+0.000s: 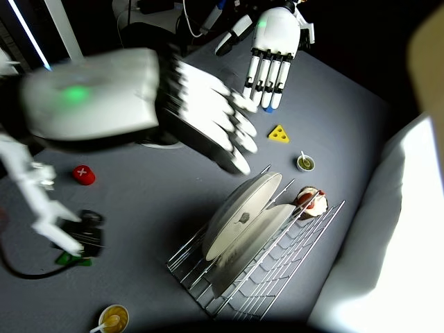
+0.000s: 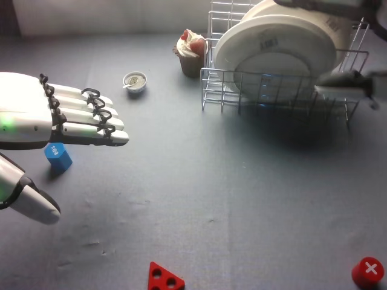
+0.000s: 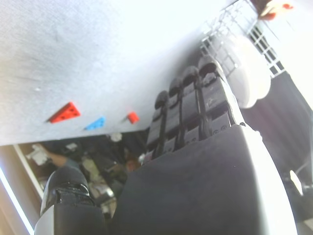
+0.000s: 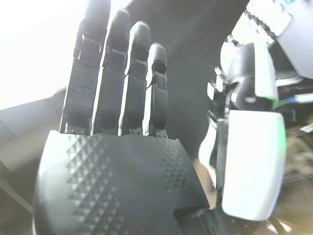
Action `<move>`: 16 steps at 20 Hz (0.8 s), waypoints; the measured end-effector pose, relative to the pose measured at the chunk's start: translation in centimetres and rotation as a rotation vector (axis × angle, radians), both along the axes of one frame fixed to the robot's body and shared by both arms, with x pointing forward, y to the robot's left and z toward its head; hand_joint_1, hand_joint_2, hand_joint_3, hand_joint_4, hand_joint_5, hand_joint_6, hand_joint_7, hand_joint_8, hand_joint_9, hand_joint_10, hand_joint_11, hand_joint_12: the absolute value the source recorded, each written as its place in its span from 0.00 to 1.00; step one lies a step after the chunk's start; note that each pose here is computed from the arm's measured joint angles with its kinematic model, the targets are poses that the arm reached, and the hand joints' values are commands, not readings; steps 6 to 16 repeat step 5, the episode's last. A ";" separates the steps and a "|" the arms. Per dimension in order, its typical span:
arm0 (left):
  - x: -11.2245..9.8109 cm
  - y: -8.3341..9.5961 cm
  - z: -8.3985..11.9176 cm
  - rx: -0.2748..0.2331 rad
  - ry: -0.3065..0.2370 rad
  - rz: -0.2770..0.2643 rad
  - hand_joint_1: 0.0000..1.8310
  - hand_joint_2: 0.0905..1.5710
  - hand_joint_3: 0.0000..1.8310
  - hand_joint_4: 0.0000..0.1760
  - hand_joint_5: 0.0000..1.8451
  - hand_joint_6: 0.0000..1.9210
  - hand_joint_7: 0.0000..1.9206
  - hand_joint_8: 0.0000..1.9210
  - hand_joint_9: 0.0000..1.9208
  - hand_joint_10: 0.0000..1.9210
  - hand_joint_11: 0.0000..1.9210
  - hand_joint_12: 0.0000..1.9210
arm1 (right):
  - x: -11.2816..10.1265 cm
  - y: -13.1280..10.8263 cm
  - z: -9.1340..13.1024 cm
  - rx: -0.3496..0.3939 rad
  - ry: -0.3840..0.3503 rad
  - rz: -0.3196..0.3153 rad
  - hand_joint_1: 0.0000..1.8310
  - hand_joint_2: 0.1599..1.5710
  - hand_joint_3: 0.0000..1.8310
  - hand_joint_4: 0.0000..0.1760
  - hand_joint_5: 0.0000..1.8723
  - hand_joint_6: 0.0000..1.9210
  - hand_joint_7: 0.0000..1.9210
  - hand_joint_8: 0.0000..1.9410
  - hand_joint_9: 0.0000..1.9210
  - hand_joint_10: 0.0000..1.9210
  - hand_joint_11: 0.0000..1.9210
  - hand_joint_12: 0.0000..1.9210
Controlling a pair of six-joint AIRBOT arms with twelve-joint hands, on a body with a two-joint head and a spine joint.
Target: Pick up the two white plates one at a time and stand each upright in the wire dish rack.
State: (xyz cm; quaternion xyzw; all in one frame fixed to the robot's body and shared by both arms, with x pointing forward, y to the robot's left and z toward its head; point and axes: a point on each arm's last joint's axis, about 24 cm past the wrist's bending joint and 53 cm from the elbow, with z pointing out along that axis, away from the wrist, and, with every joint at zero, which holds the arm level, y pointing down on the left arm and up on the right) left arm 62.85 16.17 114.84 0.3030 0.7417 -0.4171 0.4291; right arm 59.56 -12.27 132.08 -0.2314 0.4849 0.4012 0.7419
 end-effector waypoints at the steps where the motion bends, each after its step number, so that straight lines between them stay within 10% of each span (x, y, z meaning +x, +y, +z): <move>1: -0.1 0.0 0.0 0.001 0.000 -0.003 0.00 0.58 0.00 0.00 0.03 0.00 0.06 0.00 0.05 0.00 0.05 0.01 | -1.2 -0.7 -0.4 -0.040 -0.053 -0.006 0.33 0.58 0.00 0.29 0.21 0.00 0.32 0.00 0.33 0.00 0.39 0.01; 16: -0.1 0.1 0.0 0.002 -0.001 -0.006 0.01 0.58 0.00 0.00 0.02 0.00 0.04 0.00 0.04 0.00 0.04 0.01 | -3.9 -2.6 -1.5 -0.076 -0.142 0.008 0.38 0.60 0.01 0.33 0.21 0.00 0.29 0.00 0.33 0.00 0.39 0.02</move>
